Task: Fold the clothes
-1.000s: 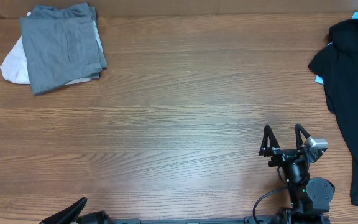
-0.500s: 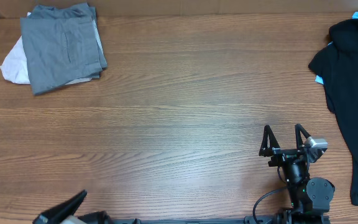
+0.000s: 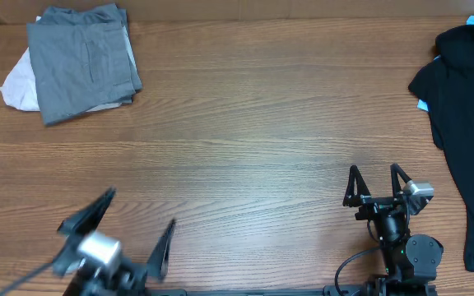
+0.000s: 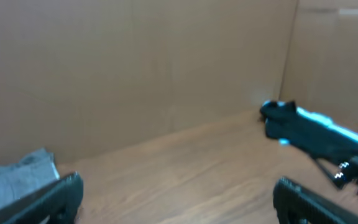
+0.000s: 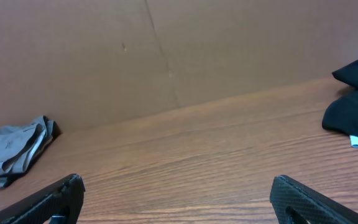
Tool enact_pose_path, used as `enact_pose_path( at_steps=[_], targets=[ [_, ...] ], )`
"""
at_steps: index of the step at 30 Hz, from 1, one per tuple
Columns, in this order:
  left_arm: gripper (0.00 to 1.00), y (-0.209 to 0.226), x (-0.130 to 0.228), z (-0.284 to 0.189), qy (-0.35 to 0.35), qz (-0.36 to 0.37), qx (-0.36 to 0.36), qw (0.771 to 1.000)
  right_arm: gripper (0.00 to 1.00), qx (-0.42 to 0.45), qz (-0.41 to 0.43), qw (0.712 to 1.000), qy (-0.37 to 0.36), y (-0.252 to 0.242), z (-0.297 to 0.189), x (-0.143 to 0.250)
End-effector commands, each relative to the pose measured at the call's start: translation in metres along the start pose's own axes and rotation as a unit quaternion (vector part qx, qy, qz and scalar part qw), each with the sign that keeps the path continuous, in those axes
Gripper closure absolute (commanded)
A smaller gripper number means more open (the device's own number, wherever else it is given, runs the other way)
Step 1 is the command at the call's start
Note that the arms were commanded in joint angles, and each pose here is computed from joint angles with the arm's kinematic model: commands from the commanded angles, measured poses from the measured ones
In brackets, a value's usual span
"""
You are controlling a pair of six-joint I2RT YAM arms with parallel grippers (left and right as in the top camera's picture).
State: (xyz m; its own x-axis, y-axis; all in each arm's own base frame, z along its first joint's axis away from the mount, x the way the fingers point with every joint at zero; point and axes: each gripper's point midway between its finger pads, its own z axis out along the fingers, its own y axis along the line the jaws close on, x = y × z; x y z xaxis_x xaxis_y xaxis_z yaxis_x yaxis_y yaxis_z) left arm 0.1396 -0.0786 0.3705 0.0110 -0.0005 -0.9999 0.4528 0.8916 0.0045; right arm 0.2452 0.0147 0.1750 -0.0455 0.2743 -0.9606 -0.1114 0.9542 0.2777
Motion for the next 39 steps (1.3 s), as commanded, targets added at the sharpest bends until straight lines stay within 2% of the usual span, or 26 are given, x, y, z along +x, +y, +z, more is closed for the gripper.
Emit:
enact_pose_path(
  at_steps=[1,8,13,21,29,39],
  targets=[
    [0.00,0.021,0.041,0.023,-0.001,-0.024,-0.022,0.999,0.00,0.005,-0.001,1.000,-0.005,-0.003,0.000,0.000],
    [0.00,0.068,0.108,0.047,-0.020,-0.111,-0.114,0.987,0.00,0.005,-0.001,1.000,-0.005,-0.003,0.000,0.000],
    [0.00,0.078,0.142,0.054,-0.018,-0.126,-0.133,0.983,0.00,0.005,-0.001,1.000,-0.005,-0.003,0.000,0.000],
    [0.00,0.093,0.172,0.060,-0.012,-0.128,-0.171,0.977,0.00,0.005,-0.001,1.000,-0.005,-0.003,0.000,0.000],
    [0.00,0.096,0.205,0.067,-0.003,-0.138,-0.174,0.975,0.00,0.005,-0.001,1.000,-0.005,-0.003,0.000,0.000],
    [0.00,0.103,0.215,0.064,0.015,-0.139,-0.198,0.970,0.00,0.005,-0.001,1.000,-0.005,-0.003,0.000,0.000]
  ],
)
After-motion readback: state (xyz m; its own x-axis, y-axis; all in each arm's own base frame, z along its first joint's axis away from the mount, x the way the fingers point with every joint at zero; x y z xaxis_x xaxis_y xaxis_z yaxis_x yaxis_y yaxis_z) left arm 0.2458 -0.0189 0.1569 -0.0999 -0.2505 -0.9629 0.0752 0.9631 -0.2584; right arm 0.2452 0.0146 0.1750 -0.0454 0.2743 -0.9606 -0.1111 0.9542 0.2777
